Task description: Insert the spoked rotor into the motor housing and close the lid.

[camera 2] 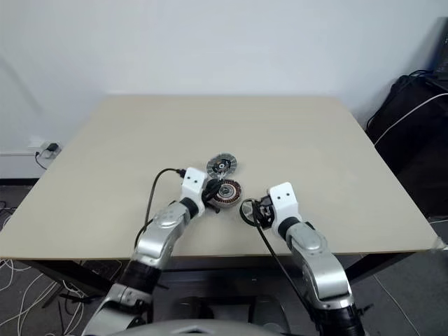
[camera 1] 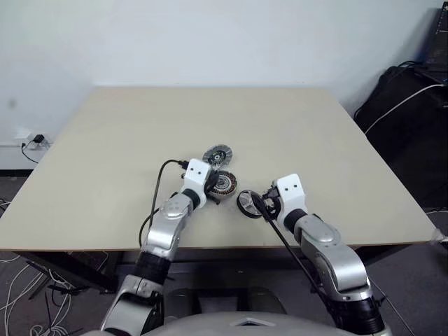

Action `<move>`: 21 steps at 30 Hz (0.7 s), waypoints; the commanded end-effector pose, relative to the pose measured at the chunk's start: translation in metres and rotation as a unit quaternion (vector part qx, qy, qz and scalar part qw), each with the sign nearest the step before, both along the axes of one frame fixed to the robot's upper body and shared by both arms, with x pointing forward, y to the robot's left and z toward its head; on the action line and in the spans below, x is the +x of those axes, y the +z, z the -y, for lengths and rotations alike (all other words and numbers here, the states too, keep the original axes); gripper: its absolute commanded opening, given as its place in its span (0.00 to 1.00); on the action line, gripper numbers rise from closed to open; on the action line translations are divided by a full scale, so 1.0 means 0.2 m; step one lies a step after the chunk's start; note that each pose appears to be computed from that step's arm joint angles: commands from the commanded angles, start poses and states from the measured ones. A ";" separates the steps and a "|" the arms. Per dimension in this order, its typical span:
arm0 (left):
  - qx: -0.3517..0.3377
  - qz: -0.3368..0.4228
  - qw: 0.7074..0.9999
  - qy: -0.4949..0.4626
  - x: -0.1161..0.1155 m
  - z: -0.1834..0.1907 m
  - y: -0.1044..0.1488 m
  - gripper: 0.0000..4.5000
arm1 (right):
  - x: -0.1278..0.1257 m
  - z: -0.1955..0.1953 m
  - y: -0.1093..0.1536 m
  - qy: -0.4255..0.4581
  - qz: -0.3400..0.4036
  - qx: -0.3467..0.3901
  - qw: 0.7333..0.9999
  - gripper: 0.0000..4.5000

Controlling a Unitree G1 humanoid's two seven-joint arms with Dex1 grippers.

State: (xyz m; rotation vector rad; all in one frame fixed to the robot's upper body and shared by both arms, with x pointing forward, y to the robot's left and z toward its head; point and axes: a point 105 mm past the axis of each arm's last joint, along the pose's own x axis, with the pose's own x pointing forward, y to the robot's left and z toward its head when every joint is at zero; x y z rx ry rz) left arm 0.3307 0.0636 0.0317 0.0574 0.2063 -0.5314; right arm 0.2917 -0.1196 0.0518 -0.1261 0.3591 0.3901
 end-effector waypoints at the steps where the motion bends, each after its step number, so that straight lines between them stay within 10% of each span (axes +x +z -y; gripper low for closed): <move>1: -0.001 0.043 0.999 -0.001 -0.05 -0.04 0.10 0.00 | 0.06 -0.06 0.03 0.031 0.004 -0.017 0.999 0.49; 8: 0.004 0.064 0.998 0.016 -0.20 -0.16 0.07 0.00 | 0.22 -0.25 0.05 0.095 -0.029 -0.067 0.993 0.01; 21: -0.002 0.032 0.999 0.005 -0.43 -0.18 -0.02 0.00 | 0.35 -0.51 0.05 0.175 -0.070 -0.105 0.977 0.01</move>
